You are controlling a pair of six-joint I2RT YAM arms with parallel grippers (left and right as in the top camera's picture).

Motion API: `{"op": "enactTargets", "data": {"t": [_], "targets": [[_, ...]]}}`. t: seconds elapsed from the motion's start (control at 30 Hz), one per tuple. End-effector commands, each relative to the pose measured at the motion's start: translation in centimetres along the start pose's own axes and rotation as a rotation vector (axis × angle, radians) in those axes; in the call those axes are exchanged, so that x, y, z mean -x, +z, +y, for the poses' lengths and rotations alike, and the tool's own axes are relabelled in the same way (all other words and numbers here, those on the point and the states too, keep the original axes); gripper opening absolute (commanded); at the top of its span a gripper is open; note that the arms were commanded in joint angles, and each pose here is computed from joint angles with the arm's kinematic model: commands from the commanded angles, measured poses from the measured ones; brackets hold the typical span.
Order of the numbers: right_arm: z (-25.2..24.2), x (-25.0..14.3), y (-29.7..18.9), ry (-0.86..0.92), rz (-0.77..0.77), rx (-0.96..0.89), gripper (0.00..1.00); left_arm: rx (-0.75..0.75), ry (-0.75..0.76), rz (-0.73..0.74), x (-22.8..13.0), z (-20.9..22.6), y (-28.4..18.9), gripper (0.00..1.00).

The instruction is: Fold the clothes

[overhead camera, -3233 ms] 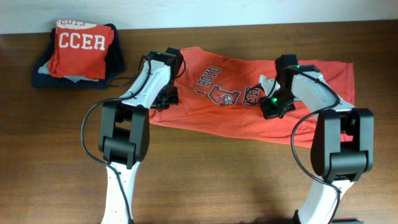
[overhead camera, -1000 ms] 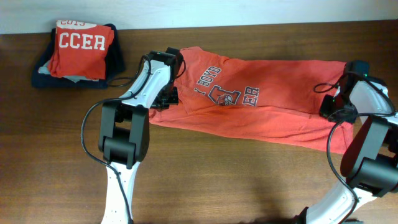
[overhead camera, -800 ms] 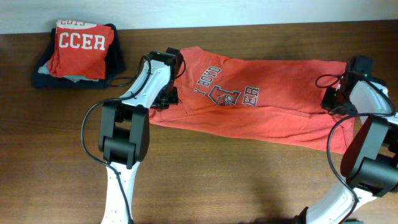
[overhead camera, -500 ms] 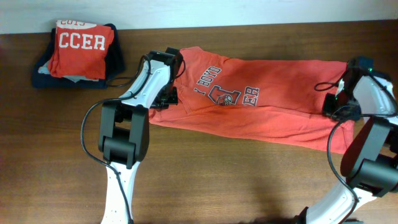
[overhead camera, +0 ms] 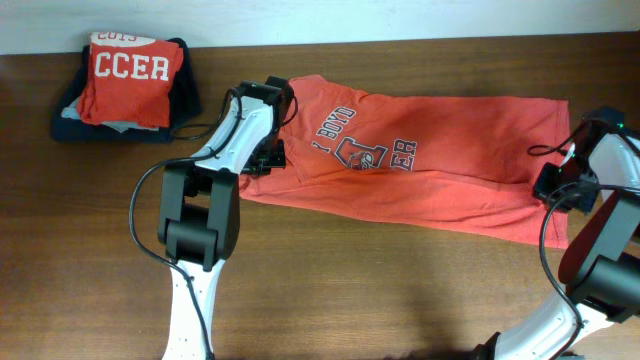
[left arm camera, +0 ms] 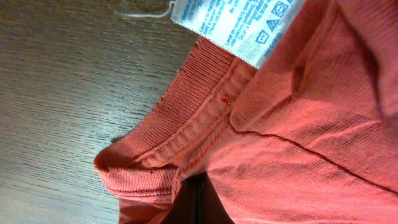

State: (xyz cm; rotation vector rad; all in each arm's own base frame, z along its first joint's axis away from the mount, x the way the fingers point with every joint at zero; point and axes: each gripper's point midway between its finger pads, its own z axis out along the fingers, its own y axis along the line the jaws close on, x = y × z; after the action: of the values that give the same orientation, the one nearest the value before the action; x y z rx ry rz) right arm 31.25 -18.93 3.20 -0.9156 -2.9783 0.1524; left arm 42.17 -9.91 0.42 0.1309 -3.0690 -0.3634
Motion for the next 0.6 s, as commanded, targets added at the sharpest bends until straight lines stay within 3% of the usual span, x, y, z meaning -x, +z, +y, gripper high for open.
{"op": "enactTargets", "data": {"t": [0.0, 0.33, 0.57], "targets": [[0.3, -1.1, 0.9, 0.006, 0.035, 0.014, 0.04, 0.036, -0.019, 0.017, 0.0, 0.9, 1.3, 0.01], [0.5, -0.2, 3.0, 0.014, -0.037, 0.018, 0.04, 0.037, -0.019, 0.017, 0.0, 0.9, 1.3, 0.01], [0.8, 3.7, 2.7, 0.004, -0.199, 0.027, 0.04, 0.037, -0.019, 0.017, 0.0, 0.9, 1.3, 0.01]]}}
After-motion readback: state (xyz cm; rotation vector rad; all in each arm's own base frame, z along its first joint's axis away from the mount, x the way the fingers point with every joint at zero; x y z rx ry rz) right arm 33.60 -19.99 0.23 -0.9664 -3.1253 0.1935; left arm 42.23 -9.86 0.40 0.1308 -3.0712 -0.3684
